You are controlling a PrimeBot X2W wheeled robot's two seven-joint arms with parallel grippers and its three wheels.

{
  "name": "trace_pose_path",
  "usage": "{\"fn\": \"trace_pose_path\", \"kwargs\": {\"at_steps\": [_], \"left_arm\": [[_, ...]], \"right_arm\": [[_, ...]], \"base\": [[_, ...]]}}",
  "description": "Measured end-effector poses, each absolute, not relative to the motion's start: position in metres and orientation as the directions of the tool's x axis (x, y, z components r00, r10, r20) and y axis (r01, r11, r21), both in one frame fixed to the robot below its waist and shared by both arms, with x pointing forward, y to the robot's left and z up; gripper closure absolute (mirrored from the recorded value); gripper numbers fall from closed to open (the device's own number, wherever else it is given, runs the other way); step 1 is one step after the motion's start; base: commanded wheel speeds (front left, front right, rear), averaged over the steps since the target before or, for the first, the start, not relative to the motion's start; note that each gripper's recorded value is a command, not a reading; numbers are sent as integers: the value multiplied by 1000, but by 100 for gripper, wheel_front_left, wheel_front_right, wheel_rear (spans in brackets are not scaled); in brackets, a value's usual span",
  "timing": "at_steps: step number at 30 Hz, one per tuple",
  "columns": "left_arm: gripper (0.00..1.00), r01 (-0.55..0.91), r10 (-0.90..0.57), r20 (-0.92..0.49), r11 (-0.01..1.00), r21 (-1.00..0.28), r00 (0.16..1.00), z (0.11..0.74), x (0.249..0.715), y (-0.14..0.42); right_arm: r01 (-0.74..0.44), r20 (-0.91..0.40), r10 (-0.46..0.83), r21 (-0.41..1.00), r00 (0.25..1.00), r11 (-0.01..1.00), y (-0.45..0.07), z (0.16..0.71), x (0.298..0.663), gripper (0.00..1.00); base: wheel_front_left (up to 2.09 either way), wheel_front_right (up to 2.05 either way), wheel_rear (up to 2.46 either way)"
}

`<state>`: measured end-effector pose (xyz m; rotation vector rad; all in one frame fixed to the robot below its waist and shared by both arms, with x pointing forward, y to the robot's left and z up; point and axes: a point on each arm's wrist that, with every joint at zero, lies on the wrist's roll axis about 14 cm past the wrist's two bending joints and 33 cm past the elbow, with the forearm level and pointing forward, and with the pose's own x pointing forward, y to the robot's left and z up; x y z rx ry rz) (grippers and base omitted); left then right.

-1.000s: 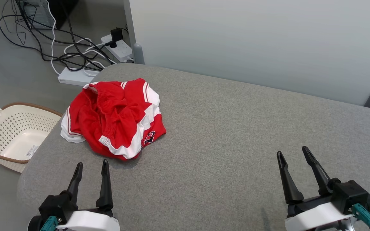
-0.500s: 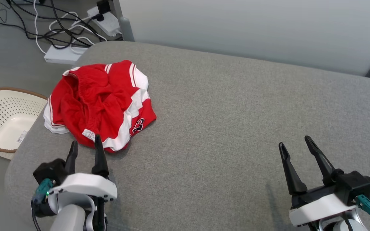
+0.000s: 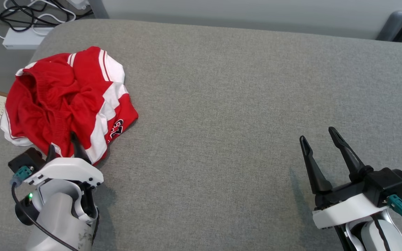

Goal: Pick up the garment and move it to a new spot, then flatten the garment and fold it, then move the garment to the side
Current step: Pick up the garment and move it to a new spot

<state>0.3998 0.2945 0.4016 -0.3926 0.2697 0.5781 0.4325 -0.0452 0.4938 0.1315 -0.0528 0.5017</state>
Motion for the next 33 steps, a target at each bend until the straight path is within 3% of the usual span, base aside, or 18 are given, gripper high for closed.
{"fn": "trace_pose_path", "kwargs": {"at_steps": [7, 8, 9, 13, 21, 33], "left_arm": [[0, -603, 496, -396, 767, -217, 773, 386, 420, 303], [18, -603, 495, -397, 769, -212, 772, 385, 422, 303], [100, -603, 495, -397, 769, -212, 772, 385, 422, 303], [100, -580, 492, -363, 791, -192, 791, 393, 431, 302], [100, -511, 494, -131, 830, -224, 859, 463, 449, 307], [100, -302, 370, 215, 908, -292, 904, 579, 453, 271]], "right_arm": [[-465, 57, 461, 107, 886, 879, -56, 480, 447, 0], [-463, 55, 460, 108, 886, 880, -56, 478, 449, 0], [-463, 55, 460, 108, 886, 880, -56, 478, 449, 0], [-459, 58, 456, 106, 888, 882, -58, 479, 452, 0], [-457, 85, 450, 102, 889, 884, -58, 493, 448, 0], [-417, 147, 401, 104, 904, 903, -67, 523, 425, 0]], "base": [[0, 0, 0], [0, 0, 0], [0, 0, 0], [0, 0, 0], [0, 0, 0], [0, 0, 0]]}}
